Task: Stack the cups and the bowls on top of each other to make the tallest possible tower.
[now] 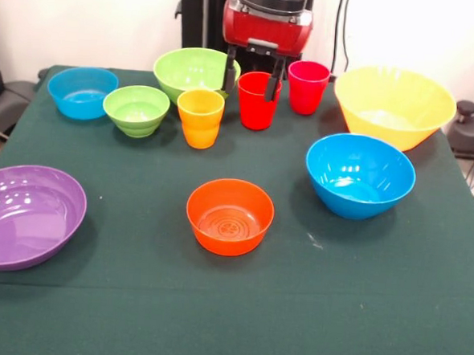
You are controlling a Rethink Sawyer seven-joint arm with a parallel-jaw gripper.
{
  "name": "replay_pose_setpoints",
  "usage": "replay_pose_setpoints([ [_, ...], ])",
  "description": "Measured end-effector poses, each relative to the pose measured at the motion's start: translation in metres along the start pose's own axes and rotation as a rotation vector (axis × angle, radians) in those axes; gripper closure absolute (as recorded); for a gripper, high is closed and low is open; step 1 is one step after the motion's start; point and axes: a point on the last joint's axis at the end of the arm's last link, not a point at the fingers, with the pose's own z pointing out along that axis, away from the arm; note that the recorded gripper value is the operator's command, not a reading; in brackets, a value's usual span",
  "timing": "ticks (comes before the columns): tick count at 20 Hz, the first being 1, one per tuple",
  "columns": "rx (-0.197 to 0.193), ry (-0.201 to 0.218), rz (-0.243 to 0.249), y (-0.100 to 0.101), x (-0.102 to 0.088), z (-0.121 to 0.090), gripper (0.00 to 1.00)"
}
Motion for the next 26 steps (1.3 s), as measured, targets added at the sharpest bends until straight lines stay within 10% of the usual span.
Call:
replay_pose_setpoints([
  [26,0.038,0.017,0.072,-0.046,0.033,0.011,0.0],
])
